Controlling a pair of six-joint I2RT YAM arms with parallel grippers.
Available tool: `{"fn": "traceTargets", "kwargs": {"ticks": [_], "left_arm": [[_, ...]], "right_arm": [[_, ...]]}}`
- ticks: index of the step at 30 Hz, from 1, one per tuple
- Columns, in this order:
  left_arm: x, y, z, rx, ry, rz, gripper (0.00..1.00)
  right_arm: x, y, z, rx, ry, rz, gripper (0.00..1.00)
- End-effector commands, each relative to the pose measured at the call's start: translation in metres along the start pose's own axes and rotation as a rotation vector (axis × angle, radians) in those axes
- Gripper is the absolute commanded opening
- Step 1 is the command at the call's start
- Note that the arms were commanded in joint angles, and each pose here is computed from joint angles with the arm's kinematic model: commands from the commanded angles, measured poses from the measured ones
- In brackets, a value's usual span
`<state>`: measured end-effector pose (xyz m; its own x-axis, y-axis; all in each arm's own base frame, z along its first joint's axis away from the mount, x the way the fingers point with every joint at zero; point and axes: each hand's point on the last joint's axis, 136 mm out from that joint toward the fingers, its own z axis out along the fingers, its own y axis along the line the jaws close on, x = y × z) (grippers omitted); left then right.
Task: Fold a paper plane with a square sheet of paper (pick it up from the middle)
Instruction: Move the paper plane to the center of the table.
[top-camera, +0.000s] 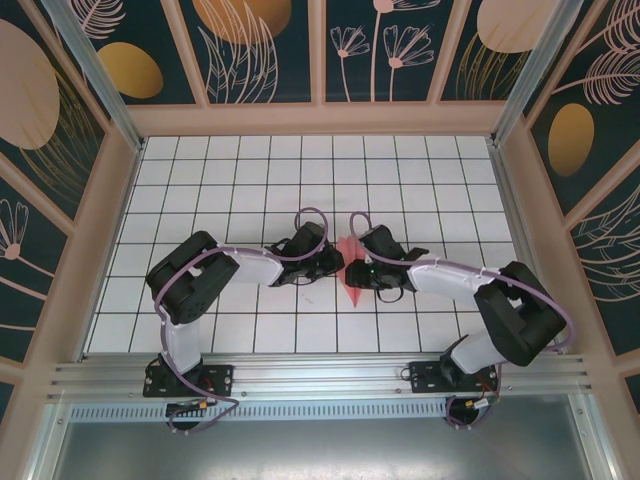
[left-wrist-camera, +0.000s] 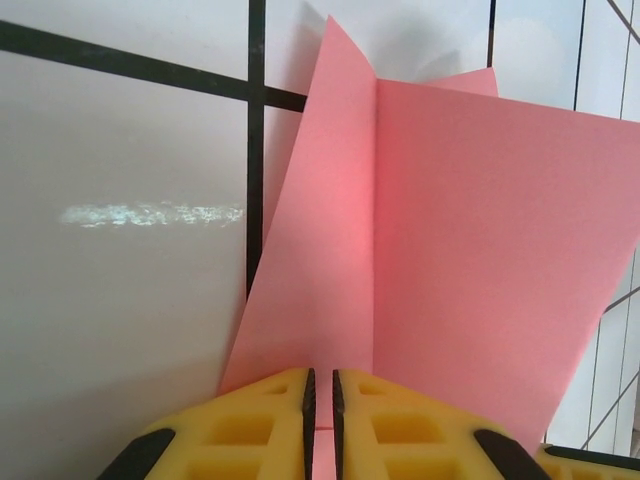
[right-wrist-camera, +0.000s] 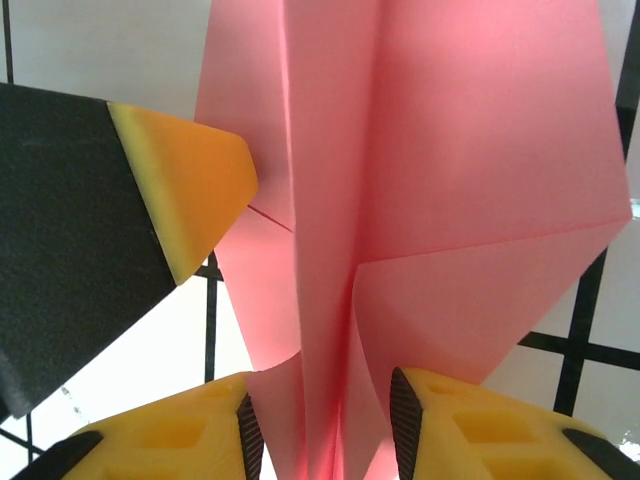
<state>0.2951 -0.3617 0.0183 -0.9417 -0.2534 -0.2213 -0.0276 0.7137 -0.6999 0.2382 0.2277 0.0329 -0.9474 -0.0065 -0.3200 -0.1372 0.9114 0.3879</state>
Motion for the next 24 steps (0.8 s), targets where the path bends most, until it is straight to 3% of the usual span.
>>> {"fn": "traceTargets", "kwargs": {"ticks": [1, 9, 16, 24], "left_arm": [[0.008, 0.011, -0.001, -0.026, 0.018, -0.017, 0.18], [-0.001, 0.005, -0.018, 0.002, -0.045, -0.038, 0.19], [-0.023, 0.0, -0.061, 0.043, -0.175, -0.062, 0.19], [-0.041, 0.013, -0.104, 0.017, -0.283, -0.068, 0.21]], "right_arm": [[-0.006, -0.007, 0.0, 0.093, -0.016, -0.021, 0.36], [-0.005, -0.015, 0.01, 0.235, 0.0, -0.055, 0.22], [0.0, -0.02, 0.021, 0.348, 0.036, -0.108, 0.22], [-0.013, -0.007, 0.015, 0.384, 0.01, -0.124, 0.04]]}}
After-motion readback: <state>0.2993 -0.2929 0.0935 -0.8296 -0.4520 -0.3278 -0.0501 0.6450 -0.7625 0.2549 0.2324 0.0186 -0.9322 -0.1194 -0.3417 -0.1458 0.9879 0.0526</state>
